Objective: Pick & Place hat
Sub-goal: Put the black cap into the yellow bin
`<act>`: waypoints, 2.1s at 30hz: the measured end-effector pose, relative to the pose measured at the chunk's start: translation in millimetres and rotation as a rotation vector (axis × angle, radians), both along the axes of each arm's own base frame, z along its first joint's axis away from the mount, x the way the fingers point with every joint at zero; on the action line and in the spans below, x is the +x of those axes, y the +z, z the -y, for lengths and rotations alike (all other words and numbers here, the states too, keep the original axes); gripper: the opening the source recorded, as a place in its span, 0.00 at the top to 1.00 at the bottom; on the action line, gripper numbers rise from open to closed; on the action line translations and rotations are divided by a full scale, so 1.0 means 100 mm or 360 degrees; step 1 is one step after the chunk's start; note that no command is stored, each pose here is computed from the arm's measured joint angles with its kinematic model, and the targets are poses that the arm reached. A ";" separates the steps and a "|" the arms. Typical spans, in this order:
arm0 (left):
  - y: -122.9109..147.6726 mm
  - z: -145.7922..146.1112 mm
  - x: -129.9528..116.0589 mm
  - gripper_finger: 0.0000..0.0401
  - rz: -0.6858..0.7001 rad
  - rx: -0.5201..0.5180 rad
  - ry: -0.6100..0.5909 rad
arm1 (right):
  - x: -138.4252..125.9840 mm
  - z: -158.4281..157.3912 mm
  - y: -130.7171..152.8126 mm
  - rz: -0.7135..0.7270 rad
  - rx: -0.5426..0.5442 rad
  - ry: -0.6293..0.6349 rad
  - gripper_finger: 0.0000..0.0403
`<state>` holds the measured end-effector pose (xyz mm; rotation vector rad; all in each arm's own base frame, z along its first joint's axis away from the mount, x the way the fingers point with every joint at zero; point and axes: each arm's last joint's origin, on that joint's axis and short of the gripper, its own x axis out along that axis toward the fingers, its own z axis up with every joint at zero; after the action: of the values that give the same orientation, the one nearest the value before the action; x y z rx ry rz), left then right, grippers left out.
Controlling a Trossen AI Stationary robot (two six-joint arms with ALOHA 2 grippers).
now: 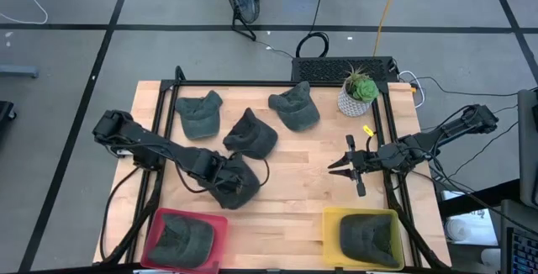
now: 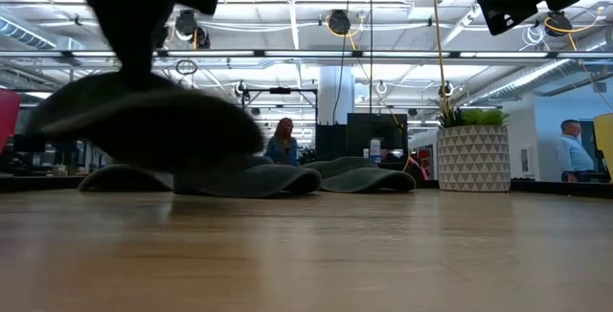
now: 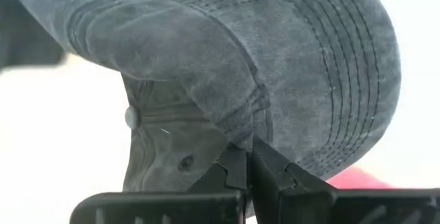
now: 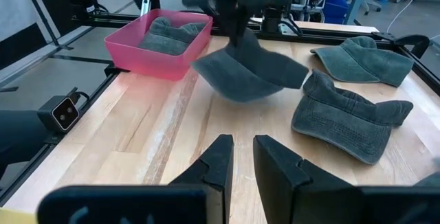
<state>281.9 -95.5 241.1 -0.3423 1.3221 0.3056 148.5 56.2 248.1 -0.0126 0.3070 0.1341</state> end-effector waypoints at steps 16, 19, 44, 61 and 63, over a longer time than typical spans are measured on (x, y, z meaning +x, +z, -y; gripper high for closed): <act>0.31 0.15 0.51 0.99 0.0594 0.0091 -0.0373 | 0.00 0.00 0.01 0.0013 0.0006 -0.0002 0.89; 0.16 0.16 0.62 0.98 0.0559 0.0083 -0.0452 | 0.00 0.00 0.01 0.0012 0.0005 -0.0002 0.89; -0.12 0.02 0.81 0.77 0.0454 0.0106 -0.0581 | -0.01 0.01 -0.17 -0.0061 -0.0029 -0.0002 0.89; 0.47 0.99 0.15 0.65 0.0387 -0.0443 -0.0555 | -0.04 0.02 -0.14 -0.0007 -0.0141 0.0037 0.89; 0.39 1.05 0.01 0.69 0.0235 -0.0385 -0.0495 | -0.04 0.02 -0.14 -0.0011 -0.0143 0.0036 0.89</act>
<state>283.0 -200.3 280.2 -0.3488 1.2465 -0.1400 144.6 54.2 234.3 -0.1047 0.3193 0.1430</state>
